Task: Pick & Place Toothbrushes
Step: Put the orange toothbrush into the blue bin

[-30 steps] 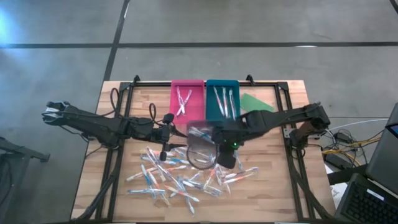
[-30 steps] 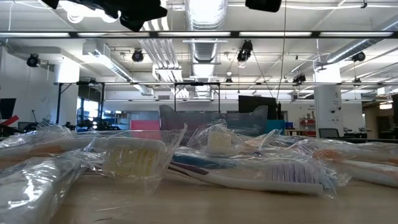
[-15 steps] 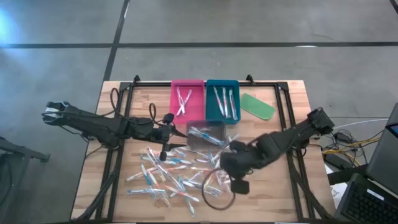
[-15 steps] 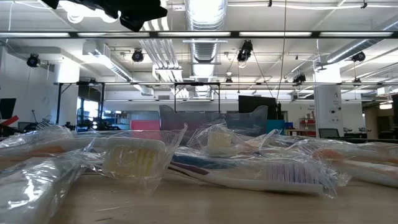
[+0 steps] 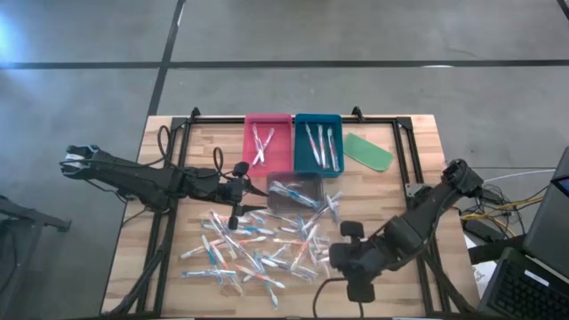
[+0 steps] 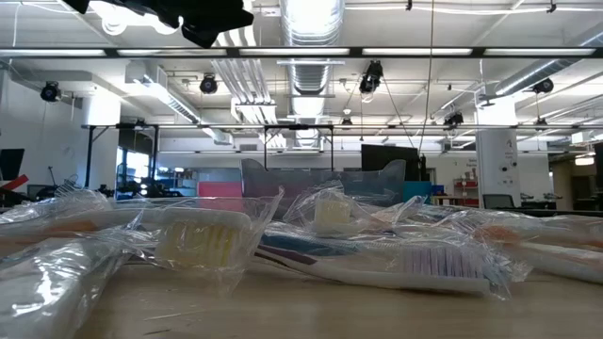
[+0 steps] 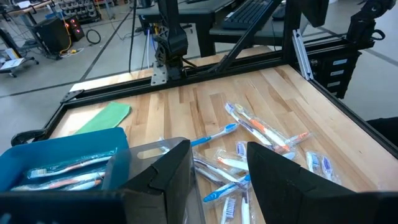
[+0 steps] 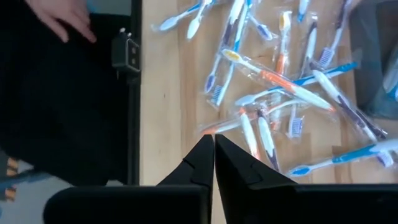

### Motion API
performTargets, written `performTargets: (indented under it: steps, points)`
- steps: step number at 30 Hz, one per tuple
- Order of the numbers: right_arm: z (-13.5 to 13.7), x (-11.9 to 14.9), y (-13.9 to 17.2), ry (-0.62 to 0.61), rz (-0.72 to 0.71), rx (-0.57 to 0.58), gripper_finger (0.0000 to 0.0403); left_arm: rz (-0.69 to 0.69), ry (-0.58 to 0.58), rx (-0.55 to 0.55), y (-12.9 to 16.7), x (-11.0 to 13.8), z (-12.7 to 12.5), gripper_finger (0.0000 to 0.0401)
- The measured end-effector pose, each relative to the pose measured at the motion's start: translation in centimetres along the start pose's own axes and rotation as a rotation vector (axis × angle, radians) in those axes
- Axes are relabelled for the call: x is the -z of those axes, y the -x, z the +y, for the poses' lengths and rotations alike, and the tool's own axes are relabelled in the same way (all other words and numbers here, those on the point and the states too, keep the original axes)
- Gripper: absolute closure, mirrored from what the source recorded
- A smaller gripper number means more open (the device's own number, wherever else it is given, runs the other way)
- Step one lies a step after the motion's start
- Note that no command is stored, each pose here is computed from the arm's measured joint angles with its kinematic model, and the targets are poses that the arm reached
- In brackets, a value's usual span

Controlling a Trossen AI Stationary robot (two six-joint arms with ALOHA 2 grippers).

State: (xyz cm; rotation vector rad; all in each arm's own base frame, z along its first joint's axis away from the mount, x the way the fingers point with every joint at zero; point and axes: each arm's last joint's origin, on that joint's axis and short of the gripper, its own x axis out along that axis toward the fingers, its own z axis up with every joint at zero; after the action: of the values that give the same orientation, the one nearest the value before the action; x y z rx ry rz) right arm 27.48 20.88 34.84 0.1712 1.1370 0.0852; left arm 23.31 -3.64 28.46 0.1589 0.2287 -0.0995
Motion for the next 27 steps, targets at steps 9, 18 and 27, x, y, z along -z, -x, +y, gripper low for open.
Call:
performTargets:
  steps: [9,18,27]
  points:
    - [0.6,0.9,-0.5,-0.098,-0.045,0.076,0.0387,0.000,0.000,0.000,0.0,0.0,0.0,0.0238]
    - [-0.9,1.4,-2.7,0.329,-0.027,0.260,0.0391,0.000,0.000,0.000,0.0,0.0,0.0,0.0238]
    - [-3.6,1.0,-5.9,0.578,0.044,0.345,0.0380,0.000,0.000,0.000,0.0,0.0,0.0,0.0238]
